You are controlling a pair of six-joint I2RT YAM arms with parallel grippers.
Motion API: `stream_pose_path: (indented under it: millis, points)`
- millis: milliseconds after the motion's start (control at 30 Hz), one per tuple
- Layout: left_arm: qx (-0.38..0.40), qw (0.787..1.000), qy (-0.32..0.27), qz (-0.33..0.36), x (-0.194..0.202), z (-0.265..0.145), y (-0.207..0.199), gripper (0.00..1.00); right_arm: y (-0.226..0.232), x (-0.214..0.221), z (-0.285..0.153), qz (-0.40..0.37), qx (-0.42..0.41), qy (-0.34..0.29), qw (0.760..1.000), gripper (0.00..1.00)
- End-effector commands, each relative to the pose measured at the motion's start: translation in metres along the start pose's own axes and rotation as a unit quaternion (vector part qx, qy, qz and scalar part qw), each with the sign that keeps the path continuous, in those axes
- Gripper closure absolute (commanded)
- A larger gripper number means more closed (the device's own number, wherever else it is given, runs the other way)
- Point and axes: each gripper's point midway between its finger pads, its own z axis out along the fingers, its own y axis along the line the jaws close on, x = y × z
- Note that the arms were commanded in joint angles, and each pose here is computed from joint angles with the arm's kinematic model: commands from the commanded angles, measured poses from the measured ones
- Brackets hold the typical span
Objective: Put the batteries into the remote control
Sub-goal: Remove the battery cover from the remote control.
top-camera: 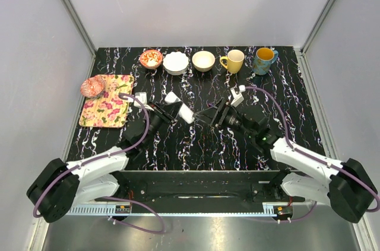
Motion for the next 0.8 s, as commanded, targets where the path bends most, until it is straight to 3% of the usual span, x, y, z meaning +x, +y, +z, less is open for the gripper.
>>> stream_pose_path:
  millis: [0, 767]
  points:
    - [0.012, 0.999, -0.043, -0.003, -0.013, 0.002, -0.008, 1.0, 0.005, 0.003, 0.007, 0.015, -0.032, 0.005, 0.999, 0.27]
    - [0.036, 0.998, -0.049, 0.0, -0.006, -0.003, -0.021, 1.0, -0.023, 0.003, 0.016, 0.07, -0.016, 0.007, 0.997, 0.34]
